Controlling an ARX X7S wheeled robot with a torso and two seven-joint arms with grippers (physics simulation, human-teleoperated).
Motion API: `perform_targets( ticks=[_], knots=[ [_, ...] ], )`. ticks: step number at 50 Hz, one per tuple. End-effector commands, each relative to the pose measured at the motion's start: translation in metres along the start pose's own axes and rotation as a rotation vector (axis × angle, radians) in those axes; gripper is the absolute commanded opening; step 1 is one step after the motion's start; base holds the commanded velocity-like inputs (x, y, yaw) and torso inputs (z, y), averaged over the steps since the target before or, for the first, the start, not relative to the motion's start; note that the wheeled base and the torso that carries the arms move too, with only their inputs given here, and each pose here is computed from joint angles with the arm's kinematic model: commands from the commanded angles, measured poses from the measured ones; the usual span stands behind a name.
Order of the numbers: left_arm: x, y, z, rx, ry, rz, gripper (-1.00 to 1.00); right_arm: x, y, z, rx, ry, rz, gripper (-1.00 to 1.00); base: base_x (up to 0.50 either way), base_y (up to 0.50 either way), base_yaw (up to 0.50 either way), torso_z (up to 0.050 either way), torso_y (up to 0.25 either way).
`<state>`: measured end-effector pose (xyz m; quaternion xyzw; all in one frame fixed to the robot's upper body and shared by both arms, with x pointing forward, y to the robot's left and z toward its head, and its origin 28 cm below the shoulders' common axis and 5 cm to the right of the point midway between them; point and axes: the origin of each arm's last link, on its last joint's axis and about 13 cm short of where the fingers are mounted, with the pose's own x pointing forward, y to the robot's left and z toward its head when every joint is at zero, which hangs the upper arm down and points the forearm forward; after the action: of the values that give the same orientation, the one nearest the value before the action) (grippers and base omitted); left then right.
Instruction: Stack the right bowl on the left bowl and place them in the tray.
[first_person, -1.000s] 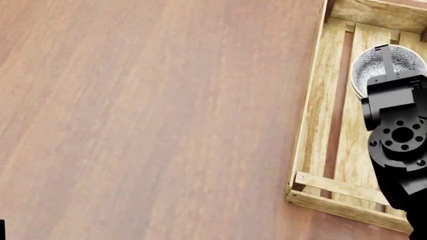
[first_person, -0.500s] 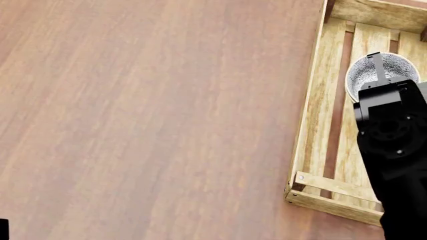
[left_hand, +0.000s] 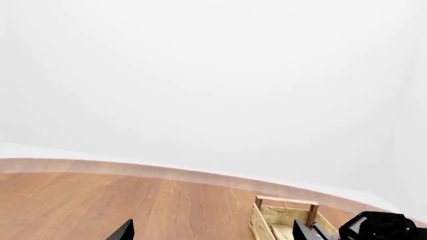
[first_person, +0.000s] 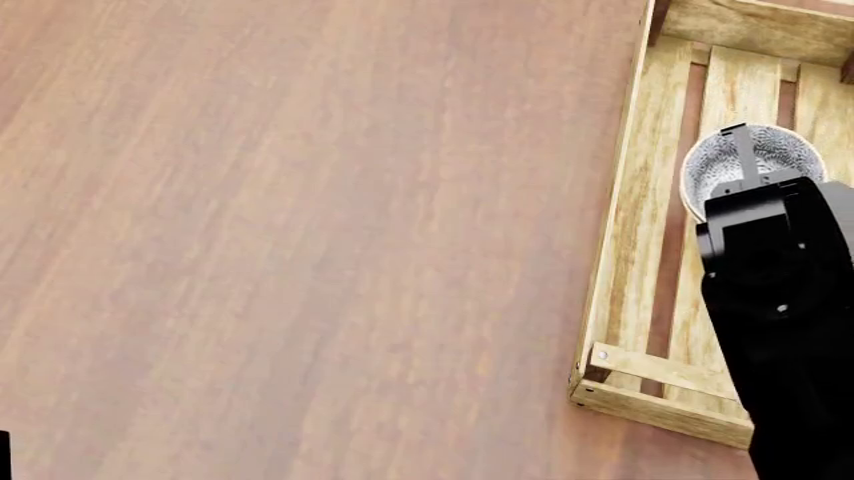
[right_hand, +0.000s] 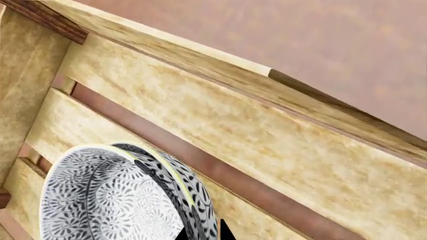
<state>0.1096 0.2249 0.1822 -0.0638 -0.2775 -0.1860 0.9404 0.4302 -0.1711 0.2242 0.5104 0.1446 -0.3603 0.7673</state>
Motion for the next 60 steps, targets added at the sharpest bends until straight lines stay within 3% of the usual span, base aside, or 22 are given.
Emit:
perform_targets(
  ticks=[1,27,28,60],
  knots=[
    [0.006,-0.001,0.001,-0.034,-0.042,-0.04,1.0,0.0,0.001,-0.008,-0.024,-0.016,0.064,-1.0,0.0,0.0,0.0,0.0,0.0],
    [0.006,-0.001,0.003,-0.039,-0.046,-0.036,1.0,0.003,-0.006,-0.017,-0.063,0.011,0.062,-1.0,0.0,0.0,0.0,0.0,0.0],
    [0.006,-0.001,0.003,-0.041,-0.046,-0.036,1.0,0.003,-0.006,-0.017,-0.076,0.008,0.072,1.0,0.0,0.0,0.0,0.0,0.0],
    [0.005,-0.002,0.006,-0.059,-0.057,-0.04,1.0,-0.013,0.013,0.005,-0.073,-0.035,0.062,1.0,0.0,0.0,0.0,0.0,0.0]
  ],
)
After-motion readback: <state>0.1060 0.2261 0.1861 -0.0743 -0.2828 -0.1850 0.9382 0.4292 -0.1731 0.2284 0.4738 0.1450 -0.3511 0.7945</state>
